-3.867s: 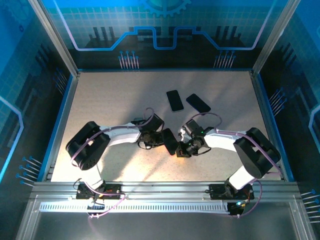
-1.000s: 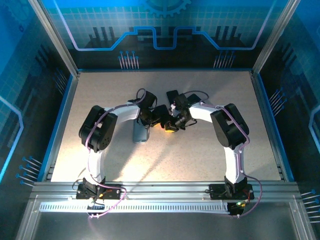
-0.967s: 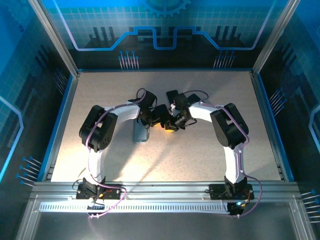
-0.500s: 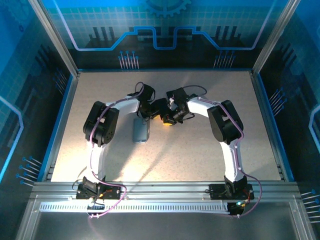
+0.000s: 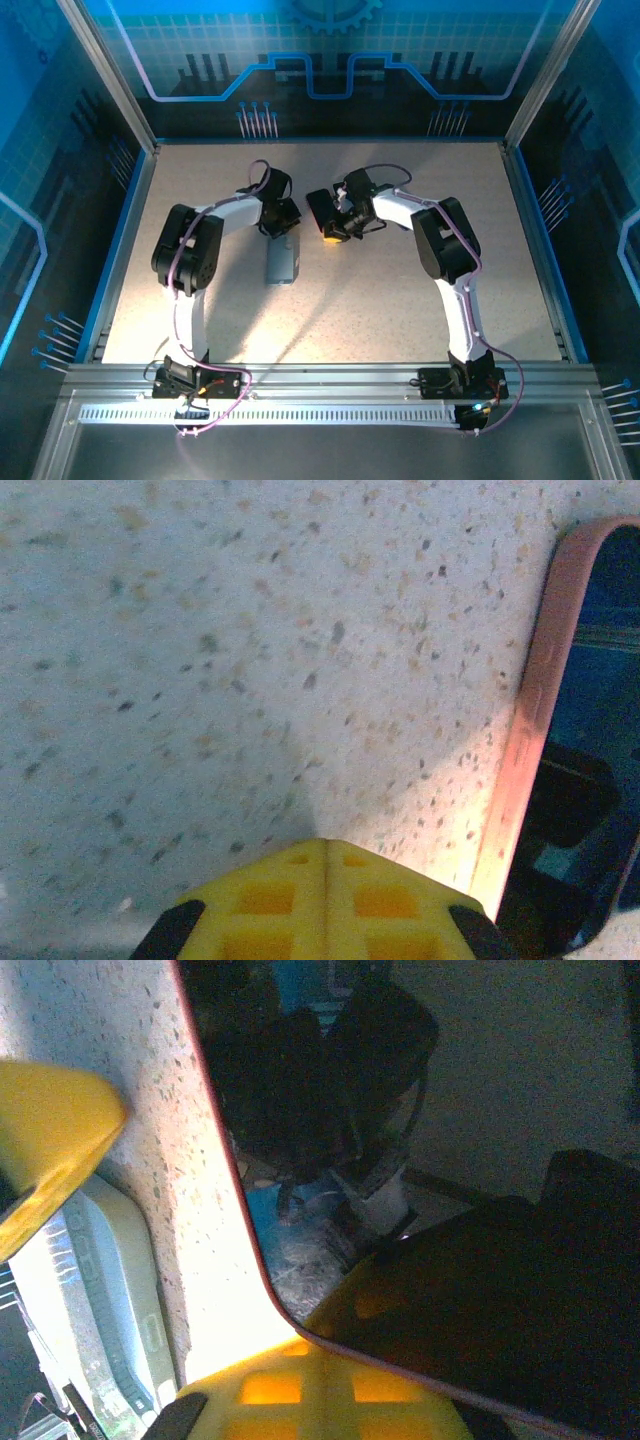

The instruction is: Put the phone into the phone case

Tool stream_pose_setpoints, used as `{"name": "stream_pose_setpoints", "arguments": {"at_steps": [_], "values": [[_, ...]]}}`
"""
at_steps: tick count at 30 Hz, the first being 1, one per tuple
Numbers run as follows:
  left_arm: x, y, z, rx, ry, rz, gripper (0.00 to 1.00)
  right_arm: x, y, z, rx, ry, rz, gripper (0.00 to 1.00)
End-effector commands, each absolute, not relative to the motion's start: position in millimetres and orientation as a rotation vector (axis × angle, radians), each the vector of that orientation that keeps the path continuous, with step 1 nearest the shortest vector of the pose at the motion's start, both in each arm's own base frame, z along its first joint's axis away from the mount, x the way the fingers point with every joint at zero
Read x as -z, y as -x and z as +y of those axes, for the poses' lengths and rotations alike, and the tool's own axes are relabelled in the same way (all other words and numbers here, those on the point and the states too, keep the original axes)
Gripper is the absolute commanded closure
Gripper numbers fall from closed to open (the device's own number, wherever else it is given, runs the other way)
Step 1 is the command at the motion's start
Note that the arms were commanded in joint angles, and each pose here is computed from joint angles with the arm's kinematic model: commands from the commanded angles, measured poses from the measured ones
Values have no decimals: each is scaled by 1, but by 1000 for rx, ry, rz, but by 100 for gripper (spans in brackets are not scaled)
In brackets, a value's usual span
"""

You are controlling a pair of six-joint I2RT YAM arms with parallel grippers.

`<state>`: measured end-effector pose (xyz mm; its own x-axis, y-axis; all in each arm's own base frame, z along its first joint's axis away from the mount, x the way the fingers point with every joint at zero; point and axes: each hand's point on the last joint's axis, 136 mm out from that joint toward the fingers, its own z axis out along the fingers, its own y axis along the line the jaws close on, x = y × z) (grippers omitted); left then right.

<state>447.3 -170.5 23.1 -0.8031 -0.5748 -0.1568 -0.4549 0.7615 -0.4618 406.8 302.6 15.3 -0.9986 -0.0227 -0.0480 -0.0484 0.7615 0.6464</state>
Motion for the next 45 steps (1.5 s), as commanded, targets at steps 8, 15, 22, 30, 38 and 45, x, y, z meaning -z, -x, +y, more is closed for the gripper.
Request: {"name": "stream_pose_setpoints", "arguments": {"at_steps": [8,15,22,30,38,45], "values": [[-85,-427,-157,612,741,2576,97,-37,-445,294,-1017,105,2737,100],[-122,-397,-153,671,699,2531,95,-116,-423,243,-1013,108,2622,84],[-128,-352,-156,705,640,2542,92,-123,-443,139,-784,-61,2599,60],[-105,-315,-155,694,659,2615,90,-81,-482,71,-520,-119,2680,38],[-96,-308,-153,677,675,2642,89,-59,-504,61,-494,-109,2733,28],[-92,-310,-154,668,663,2654,89,-41,-503,65,-530,-72,2785,22]]}}
